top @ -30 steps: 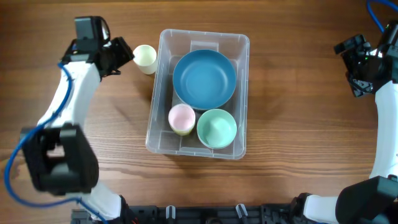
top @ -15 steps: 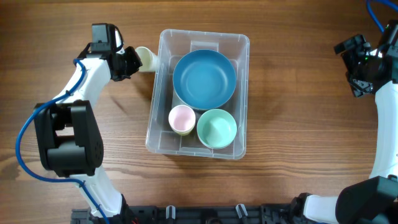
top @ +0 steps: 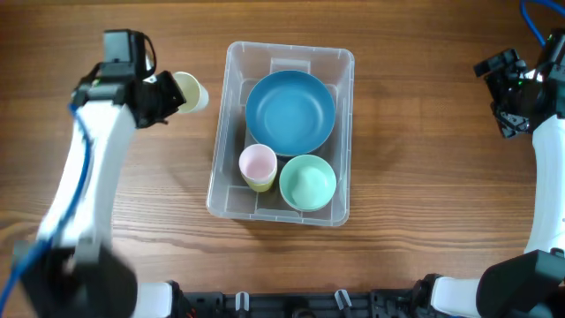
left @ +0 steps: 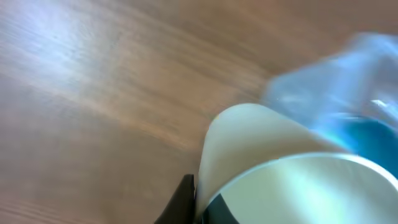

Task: Pack container
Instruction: 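Stack the cream cup into the pink cup in the bin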

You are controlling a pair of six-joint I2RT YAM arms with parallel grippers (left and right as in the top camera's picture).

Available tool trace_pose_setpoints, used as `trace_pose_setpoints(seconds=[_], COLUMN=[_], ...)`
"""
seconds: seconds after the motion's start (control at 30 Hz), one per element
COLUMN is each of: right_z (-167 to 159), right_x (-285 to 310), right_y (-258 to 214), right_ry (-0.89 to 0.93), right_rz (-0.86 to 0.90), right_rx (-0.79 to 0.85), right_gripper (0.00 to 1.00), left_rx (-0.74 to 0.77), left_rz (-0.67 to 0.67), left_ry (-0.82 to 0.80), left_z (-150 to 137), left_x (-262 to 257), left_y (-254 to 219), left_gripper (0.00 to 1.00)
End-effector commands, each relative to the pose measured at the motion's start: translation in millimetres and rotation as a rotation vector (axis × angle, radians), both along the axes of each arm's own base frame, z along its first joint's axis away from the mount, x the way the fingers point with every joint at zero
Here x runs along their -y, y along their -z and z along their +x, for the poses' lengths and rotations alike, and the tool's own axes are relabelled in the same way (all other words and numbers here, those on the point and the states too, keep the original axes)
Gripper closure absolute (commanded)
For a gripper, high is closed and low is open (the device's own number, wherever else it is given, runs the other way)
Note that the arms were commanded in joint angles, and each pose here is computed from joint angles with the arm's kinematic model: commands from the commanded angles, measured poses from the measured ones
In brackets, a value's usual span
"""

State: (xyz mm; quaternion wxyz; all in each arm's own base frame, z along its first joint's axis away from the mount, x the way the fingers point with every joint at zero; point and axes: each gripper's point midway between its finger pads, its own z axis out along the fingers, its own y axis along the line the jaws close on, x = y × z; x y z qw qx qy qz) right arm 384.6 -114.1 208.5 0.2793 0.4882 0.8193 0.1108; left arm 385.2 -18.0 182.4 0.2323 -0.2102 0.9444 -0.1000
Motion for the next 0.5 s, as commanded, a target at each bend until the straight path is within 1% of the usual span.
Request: trace_pose_setpoints(seconds=[0.0,0.07,0.1,0.23,0.33,0.47], right_z=[3.6,3.6,3.6,3.6,3.6,3.6], right_x=[-1.2,-1.2,-1.2,-1.2,-1.2,-1.2], right_y=[0.2,0.2,0.2,0.2,0.2,0.2], right_ry=[0.004,0.004,0.004,0.004,0.004,0.004], right_rz=[0.012,0.012,0.012,0.012,0.012,0.012], right_rx=[0.003,0.003,0.003,0.003,0.003,0.003], right_gripper=[0.01,0.0,0.0,0.0,0.0,0.0], left_rx=[0.074,0.036,-0.009,-0.137,-0.186,-0.195], left_rz=[0.013,0.012,0.01,0.038,0.069,0.092], left_ry=[0.133,0.211,0.258,0.376,0.403,0.443], left_z=[-41.8,-69.9,-89.3,-130.1,-145.8,-149.0], left_x=[40.3,63.2,77.7,104.0,113.5,125.3], left_y=[-51.5,-55.0,-52.6,-38.0,-26.6,-10.0], left_gripper=[0.96,0.96,0.96,0.96,0.96,0.96])
